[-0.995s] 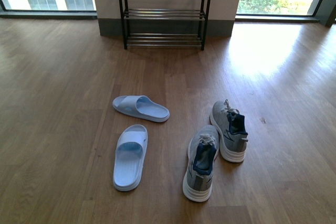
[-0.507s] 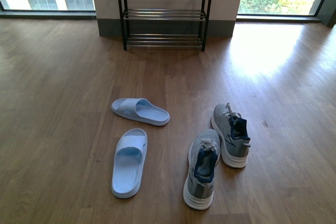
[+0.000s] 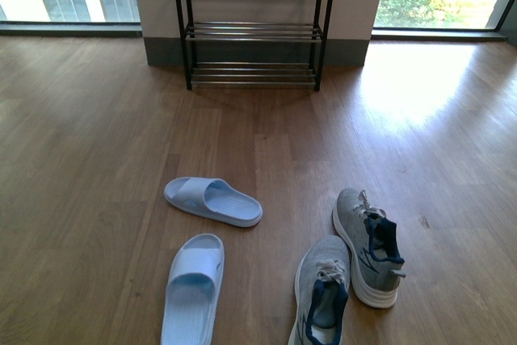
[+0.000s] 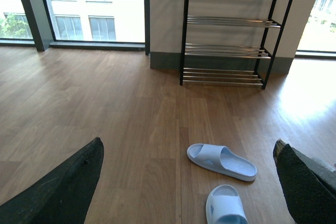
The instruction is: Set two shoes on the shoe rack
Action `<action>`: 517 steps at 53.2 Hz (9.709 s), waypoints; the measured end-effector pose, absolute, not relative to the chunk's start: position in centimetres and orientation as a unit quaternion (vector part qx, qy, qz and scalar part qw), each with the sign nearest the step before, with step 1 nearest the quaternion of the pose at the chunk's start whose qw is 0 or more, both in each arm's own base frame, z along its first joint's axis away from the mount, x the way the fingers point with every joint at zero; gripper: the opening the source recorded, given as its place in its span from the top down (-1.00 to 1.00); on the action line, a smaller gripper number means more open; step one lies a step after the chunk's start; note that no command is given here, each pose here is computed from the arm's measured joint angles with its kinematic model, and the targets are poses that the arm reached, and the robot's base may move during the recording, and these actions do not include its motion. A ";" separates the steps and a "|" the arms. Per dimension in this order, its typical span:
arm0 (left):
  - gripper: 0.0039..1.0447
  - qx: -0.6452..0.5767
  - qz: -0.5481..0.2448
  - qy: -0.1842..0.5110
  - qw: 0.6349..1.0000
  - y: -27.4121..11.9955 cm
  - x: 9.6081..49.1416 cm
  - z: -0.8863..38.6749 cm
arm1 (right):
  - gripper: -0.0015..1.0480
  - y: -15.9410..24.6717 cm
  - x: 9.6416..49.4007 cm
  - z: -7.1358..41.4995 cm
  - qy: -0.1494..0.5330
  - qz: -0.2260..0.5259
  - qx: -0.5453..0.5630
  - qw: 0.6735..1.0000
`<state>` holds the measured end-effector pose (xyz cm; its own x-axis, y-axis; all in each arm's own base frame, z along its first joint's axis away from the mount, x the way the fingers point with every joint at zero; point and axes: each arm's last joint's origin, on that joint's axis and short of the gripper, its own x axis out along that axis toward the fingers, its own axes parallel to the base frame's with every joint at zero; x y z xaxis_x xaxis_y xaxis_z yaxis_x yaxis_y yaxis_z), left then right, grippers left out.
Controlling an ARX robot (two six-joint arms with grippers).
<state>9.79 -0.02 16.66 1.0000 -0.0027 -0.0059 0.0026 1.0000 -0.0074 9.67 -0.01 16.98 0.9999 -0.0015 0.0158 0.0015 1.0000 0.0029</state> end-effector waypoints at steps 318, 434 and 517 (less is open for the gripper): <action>-0.83 -0.004 -0.002 0.001 1.000 0.0 9.8 16.7 | 0.98 -8.4 19.2 15.6 0.265 -0.041 0.152 0.951; -0.83 0.047 -0.126 0.571 0.810 -9.0 29.4 -7.6 | 0.98 -8.4 19.1 15.6 0.266 -0.043 0.153 0.951; -0.83 0.142 -0.127 0.579 0.793 -7.2 28.4 -6.8 | 0.98 -8.4 19.1 15.6 0.266 -0.043 0.153 0.951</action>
